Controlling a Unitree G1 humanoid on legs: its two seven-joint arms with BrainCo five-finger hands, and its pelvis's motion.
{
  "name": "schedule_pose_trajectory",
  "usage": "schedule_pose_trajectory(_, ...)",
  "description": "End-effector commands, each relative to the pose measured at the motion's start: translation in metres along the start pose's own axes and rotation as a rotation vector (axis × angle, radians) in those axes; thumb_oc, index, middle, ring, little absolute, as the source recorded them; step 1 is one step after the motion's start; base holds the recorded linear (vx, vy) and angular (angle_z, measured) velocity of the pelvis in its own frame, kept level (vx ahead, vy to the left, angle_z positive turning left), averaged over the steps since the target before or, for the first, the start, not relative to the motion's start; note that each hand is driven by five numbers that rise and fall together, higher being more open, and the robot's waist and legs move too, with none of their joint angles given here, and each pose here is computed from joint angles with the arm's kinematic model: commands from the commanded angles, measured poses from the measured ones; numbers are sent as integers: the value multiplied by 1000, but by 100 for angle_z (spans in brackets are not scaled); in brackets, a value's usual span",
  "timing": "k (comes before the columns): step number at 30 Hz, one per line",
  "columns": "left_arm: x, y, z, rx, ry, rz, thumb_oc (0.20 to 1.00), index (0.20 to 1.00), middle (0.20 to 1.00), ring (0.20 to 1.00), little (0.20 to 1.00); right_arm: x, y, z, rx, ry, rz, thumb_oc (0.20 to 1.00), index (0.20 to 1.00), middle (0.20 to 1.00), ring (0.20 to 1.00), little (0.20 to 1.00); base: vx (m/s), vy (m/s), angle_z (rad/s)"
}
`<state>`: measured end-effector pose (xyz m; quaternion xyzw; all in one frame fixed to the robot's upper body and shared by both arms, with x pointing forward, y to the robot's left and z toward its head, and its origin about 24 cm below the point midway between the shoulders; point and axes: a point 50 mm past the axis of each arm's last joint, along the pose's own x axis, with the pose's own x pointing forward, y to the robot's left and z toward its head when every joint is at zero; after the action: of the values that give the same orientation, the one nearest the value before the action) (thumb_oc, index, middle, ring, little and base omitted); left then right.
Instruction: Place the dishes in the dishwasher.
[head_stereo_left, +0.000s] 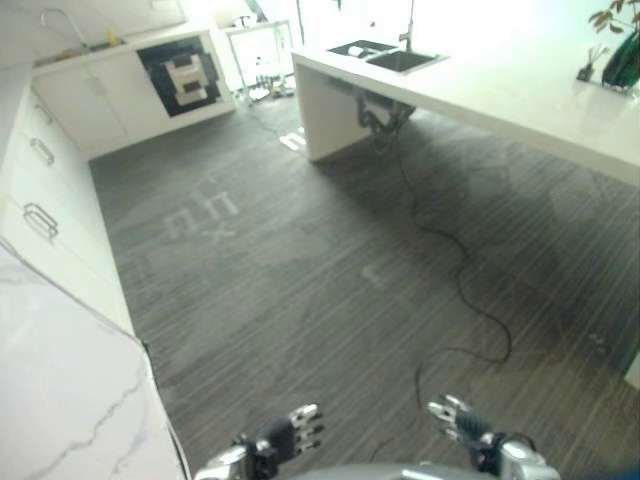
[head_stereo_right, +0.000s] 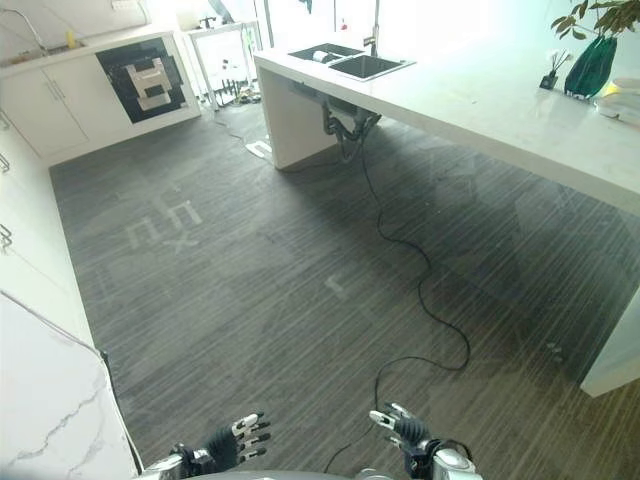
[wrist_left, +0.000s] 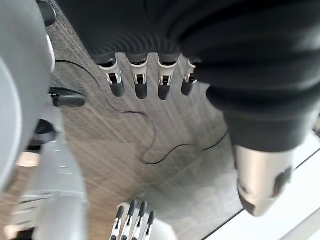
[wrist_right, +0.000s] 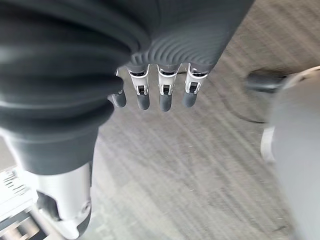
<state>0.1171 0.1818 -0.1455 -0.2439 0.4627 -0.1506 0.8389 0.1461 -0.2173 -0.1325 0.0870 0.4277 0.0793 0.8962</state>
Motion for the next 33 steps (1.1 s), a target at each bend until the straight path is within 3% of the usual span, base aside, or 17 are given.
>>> schedule_pose_trajectory(1,4,1,20,135,-5,11,1000,1000,1000,1000,1000,3,-7,19,-13,-37,-34,1000,1000,1000,1000,1000,0,0,0)
schedule_pose_trajectory(7,-4,15,2,18,-3,145,1000,1000,1000,1000,1000,-1,-11,0,6,-11,-94,1000,1000,1000,1000,1000,7,6,5)
schedule_pose_trajectory(11,-4,18,-2,41,5,246,1000,1000,1000,1000,1000,-5,-14,-11,6,14,-132,1000,1000,1000,1000,1000,-9,7,9)
schedule_pose_trajectory(18,10,9,18,26,-17,279,1000,1000,1000,1000,1000,4,-9,5,34,-2,-107,1000,1000,1000,1000,1000,-122,16,6)
schedule_pose_trajectory(24,8,11,5,-103,3,293,1000,1000,1000,1000,1000,2,-5,-8,86,40,-79,1000,1000,1000,1000,1000,30,-62,12)
schedule_pose_trajectory(33,8,9,10,-142,-69,254,1000,1000,1000,1000,1000,1,-7,-8,118,7,-74,1000,1000,1000,1000,1000,-8,-60,10)
